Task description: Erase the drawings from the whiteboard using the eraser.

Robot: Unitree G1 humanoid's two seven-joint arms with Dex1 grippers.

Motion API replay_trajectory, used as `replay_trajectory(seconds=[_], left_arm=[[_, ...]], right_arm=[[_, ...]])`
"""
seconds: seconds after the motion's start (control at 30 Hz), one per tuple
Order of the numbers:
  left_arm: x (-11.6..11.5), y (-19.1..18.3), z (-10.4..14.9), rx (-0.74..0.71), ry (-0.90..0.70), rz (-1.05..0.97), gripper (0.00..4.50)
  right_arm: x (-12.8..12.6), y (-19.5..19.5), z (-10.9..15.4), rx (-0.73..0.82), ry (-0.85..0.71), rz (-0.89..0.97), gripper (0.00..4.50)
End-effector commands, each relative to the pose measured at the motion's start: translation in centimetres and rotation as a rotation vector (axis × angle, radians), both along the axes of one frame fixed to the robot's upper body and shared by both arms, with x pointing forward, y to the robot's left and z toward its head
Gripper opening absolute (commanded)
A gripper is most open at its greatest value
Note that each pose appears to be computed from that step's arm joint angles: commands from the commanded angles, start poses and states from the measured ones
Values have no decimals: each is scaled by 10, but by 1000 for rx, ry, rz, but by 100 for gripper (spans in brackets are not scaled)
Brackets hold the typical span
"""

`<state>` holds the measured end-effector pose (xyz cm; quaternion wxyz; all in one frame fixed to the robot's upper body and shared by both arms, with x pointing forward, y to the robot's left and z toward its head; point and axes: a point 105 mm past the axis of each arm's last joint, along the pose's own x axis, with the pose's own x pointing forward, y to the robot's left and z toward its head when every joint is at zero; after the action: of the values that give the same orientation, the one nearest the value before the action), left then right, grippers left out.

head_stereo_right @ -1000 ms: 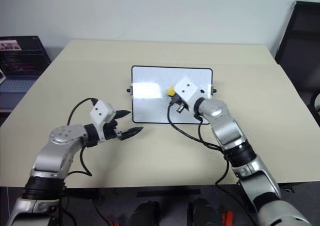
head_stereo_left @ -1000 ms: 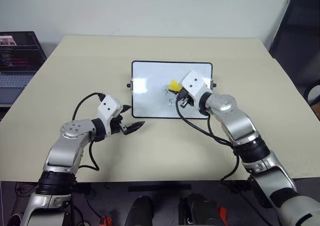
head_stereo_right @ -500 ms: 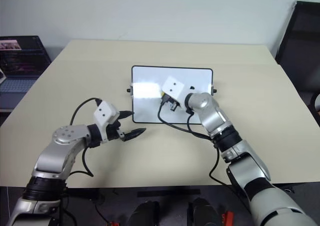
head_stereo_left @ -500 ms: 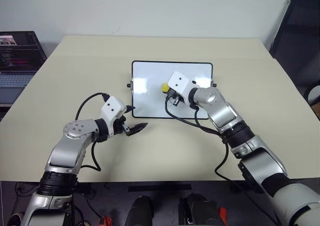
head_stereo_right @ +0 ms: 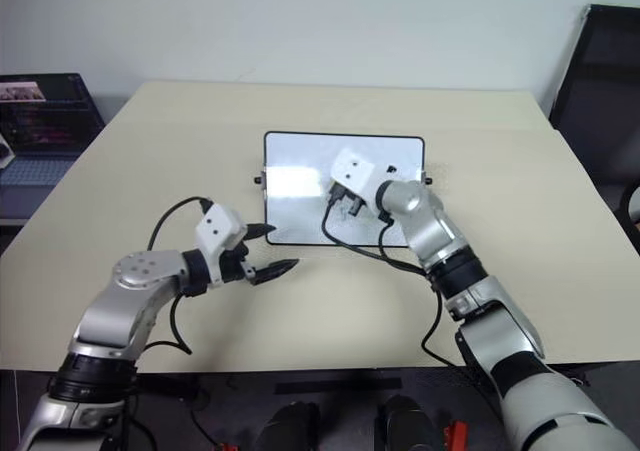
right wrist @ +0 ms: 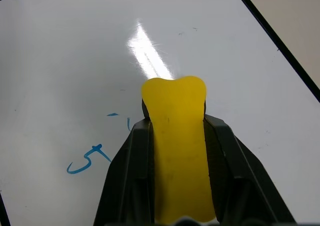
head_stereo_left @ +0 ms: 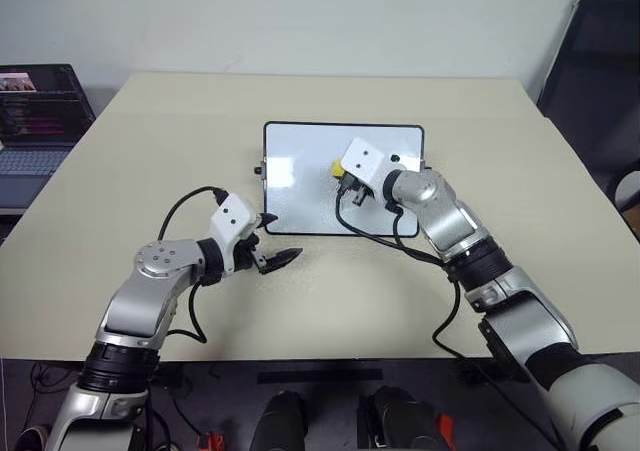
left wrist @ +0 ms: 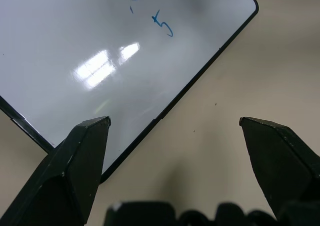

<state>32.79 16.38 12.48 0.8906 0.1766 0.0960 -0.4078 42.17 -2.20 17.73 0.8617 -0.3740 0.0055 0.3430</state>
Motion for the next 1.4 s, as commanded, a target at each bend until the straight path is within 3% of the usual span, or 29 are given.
replay_trajectory(seconds=[0.03,0.13,0.43,0.77,1.03,1.23,1.4], left_arm=[[0,-9,19,-9,-61,-28,450],[0,-11,19,-10,-59,-32,450],[-1,-13,21,-8,-54,-41,450],[-1,-12,19,-8,-49,-45,450],[-2,-14,19,-8,-44,-49,450],[-3,-14,19,-10,-42,-49,450],[-4,-13,19,-11,-40,-48,450]], right_arm=[[-7,-2,-13,-49,54,34,100],[-15,1,-21,-87,91,80,100],[2,-5,7,-9,-49,-25,99],[-19,5,-26,-117,56,91,99],[-1,3,8,-38,-100,-2,99],[-6,3,-10,-84,-34,28,99],[4,-18,-7,-80,-40,-43,99]])
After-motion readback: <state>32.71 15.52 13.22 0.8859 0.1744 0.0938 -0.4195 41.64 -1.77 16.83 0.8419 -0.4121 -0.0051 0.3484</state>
